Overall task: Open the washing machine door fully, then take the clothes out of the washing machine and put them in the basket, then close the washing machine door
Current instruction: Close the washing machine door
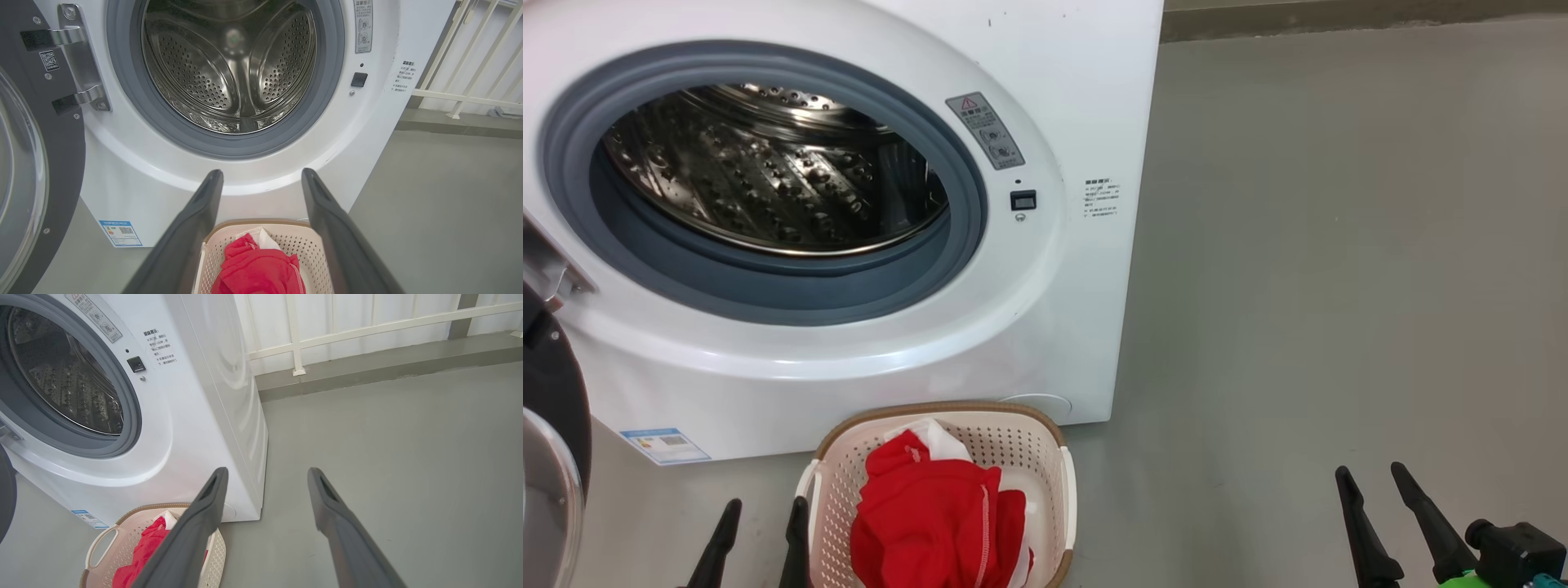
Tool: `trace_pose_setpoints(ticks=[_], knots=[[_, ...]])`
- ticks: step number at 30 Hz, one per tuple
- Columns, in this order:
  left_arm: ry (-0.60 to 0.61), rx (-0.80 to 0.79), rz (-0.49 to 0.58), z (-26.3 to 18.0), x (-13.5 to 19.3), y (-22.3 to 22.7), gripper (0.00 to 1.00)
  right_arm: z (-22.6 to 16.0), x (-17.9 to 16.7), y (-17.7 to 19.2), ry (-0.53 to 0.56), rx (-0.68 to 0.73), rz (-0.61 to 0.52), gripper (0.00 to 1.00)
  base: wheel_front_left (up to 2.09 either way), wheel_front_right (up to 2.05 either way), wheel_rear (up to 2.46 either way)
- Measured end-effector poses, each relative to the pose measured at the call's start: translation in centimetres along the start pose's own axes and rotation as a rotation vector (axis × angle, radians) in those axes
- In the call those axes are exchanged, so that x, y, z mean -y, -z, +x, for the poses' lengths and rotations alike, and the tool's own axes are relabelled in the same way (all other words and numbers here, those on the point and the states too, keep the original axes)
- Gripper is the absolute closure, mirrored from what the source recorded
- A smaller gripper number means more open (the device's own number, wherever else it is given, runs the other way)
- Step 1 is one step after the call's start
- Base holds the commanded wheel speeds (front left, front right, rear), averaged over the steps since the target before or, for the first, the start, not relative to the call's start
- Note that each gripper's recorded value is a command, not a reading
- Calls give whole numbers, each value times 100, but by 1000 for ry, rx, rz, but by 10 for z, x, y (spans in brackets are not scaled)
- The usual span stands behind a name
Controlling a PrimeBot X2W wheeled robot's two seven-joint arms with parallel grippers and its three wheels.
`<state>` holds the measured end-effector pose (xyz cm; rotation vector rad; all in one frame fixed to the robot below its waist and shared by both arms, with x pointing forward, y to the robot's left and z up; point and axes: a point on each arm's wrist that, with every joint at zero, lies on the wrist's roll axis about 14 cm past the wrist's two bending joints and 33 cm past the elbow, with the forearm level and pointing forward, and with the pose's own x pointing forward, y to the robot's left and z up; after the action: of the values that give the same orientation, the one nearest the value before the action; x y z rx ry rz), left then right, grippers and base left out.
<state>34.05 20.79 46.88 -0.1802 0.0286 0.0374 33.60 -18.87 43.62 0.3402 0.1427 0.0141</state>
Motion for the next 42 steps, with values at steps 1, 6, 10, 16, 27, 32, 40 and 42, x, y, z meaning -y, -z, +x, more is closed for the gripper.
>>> trace_pose_setpoints(ticks=[1, 6, 10, 16, 27, 32, 40, 42], knots=[[0, -1, 0, 0, 0, 0, 0, 0, 0, 0, 1, -1, 0, 0, 0, 0, 0], [0, -4, -2, 0, 1, 1, 0, 1, 1, 1, 3, -2, 0, 0, -16, 16, 0], [-1, 0, -7, 0, 2, 0, 0, 1, 1, 1, 2, -4, 0, 0, -74, 74, 0], [-4, 4, -9, 0, 1, -1, 0, 3, 0, 2, -2, -8, -1, 0, -114, 114, 0], [-19, 3, -10, -2, -3, 0, 0, 5, -2, 4, -7, -15, 0, 0, -68, 68, 0], [-22, 4, -12, -2, -3, 0, 0, 7, -3, 4, -11, -15, 0, 0, 0, 0, 0], [-45, 13, -12, -6, -10, -3, 0, 12, -10, 6, -35, -24, -4, 0, 0, 0, 0], [-56, 19, -12, -7, -13, -5, 0, 14, -14, 7, -49, -28, -8, 0, 0, 0, 0]])
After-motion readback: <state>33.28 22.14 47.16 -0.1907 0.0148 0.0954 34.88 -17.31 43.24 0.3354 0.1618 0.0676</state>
